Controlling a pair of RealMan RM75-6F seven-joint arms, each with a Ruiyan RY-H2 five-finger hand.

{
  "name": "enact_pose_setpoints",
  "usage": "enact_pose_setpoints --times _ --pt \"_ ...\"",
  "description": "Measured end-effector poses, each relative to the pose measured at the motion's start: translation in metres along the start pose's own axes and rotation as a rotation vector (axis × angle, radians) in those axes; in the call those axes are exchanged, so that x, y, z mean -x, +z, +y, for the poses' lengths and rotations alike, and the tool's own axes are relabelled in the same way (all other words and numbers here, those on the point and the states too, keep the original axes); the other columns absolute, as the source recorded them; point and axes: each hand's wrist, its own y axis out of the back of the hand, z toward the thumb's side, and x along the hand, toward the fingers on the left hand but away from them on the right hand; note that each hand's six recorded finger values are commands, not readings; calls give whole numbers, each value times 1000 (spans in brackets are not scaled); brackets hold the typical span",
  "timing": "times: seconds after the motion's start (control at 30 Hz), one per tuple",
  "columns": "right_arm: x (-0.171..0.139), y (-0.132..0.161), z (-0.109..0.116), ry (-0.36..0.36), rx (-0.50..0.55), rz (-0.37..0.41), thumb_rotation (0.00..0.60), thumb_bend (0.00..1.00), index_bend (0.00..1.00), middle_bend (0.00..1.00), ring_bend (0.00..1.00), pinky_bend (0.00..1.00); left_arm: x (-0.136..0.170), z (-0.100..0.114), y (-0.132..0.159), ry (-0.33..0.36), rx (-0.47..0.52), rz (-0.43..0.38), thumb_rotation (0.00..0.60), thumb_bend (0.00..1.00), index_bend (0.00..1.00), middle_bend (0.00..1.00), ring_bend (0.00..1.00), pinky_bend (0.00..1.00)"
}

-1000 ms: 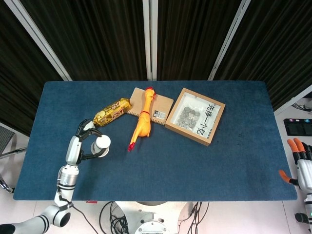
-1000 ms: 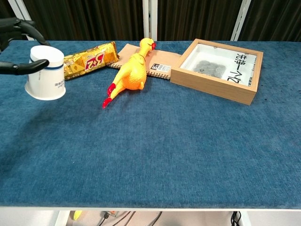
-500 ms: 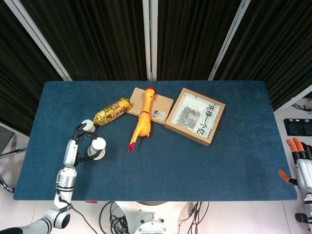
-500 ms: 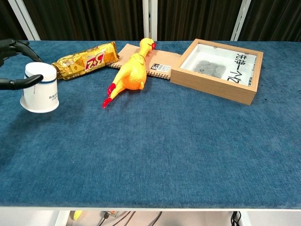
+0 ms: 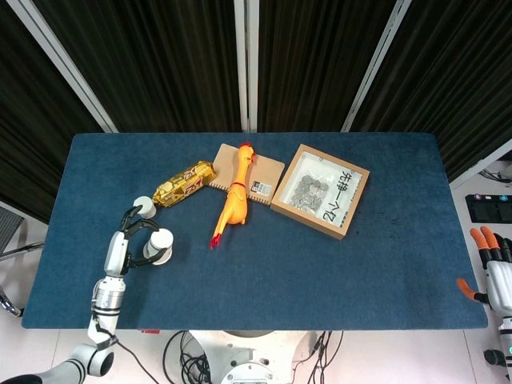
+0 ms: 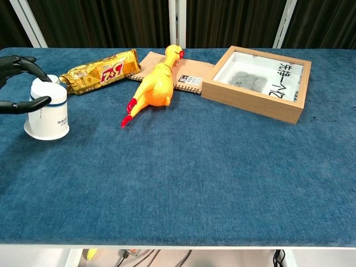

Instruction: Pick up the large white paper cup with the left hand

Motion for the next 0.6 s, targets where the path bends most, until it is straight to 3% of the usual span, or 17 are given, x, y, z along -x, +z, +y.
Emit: enact_pose_setpoints --times 0.1,0.43,0.6 --pt "0 0 0 -2 0 0 600 181 0 0 0 0 1 -1 0 -5 1 0 600 234 410 361 70 0" --pt "-1 -1 0 0 -1 -3 600 184 0 0 0 0 3 2 2 -5 6 -14 600 227 312 296 48 0" --pt "-1 0 3 -8 0 -1 600 183 0 0 0 0 6 9 13 6 2 -67 600 224 260 223 15 0"
